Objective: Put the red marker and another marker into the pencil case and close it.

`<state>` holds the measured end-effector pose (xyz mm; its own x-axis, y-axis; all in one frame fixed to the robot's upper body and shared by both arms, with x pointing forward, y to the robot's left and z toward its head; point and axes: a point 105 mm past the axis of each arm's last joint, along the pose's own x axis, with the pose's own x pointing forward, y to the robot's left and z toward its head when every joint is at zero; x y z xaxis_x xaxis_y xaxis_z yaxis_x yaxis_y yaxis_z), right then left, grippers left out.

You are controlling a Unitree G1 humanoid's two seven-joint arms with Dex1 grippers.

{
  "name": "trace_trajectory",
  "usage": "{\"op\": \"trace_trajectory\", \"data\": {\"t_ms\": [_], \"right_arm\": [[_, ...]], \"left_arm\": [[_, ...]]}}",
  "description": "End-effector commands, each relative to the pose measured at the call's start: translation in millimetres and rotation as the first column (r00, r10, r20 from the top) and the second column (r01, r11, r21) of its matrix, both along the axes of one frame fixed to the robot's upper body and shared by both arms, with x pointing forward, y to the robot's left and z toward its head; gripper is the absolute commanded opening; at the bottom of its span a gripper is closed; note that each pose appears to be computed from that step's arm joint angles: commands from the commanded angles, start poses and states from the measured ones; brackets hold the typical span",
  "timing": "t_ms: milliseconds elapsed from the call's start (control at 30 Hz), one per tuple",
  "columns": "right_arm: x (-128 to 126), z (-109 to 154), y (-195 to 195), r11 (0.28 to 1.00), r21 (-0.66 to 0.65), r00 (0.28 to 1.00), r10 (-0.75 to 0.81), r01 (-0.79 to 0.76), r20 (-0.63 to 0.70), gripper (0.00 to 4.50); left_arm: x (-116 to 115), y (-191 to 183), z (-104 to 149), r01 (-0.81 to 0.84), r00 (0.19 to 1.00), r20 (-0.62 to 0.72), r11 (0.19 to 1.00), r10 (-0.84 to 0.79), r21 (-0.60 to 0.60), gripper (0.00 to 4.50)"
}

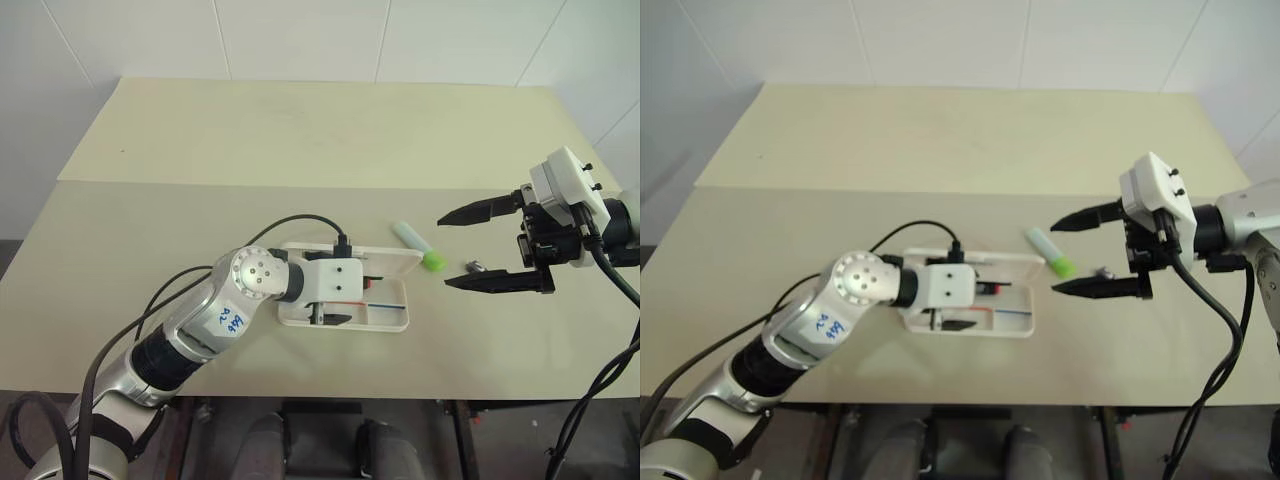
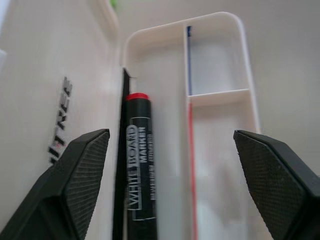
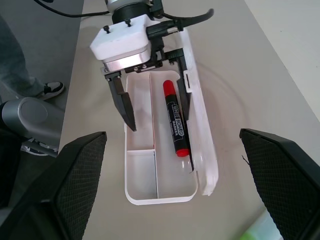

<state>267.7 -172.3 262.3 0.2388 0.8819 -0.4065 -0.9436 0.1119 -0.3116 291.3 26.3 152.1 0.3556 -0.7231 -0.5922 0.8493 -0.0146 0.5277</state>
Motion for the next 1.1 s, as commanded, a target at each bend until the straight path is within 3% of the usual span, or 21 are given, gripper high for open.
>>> {"op": "trace_trajectory", "data": {"t_ms": [33, 300, 633, 733, 900, 967, 1100], "right_arm": [[12, 2, -8, 0.996, -0.016, 0.996, -0.087, 0.088, 0.023, 4.50], [63, -51, -35, 0.921, -0.088, 0.922, -0.385, 0.381, -0.042, 4.50], [78, -72, -44, 0.892, -0.115, 0.892, -0.447, 0.438, -0.072, 4.50], [82, -75, -44, 0.886, -0.104, 0.884, -0.460, 0.451, -0.081, 4.50], [93, -79, -42, 0.862, -0.071, 0.857, -0.507, 0.502, -0.090, 4.50], [95, -80, -41, 0.858, -0.064, 0.853, -0.513, 0.509, -0.097, 4.50], [105, -86, -38, 0.830, -0.050, 0.822, -0.558, 0.556, -0.111, 4.50]], "left_arm": [[-7, 5, 9, -0.035, 0.999, -0.012, 0.999, 0.035, -0.029, 4.21], [-23, 23, 20, -0.171, 0.976, -0.150, 0.980, 0.155, -0.100, 4.21], [-53, 71, 54, -0.270, 0.941, -0.255, 0.947, 0.222, -0.172, 4.21], [-67, 90, 82, -0.246, 0.952, -0.239, 0.943, 0.192, -0.224, 4.21], [-31, 144, 143, -0.377, 0.926, -0.126, 0.844, 0.357, -0.381, 4.21], [-19, 145, 153, -0.370, 0.928, -0.127, 0.833, 0.350, -0.411, 4.21], [7, 118, 147, -0.302, 0.953, -0.154, 0.878, 0.262, -0.373, 4.21]]}}
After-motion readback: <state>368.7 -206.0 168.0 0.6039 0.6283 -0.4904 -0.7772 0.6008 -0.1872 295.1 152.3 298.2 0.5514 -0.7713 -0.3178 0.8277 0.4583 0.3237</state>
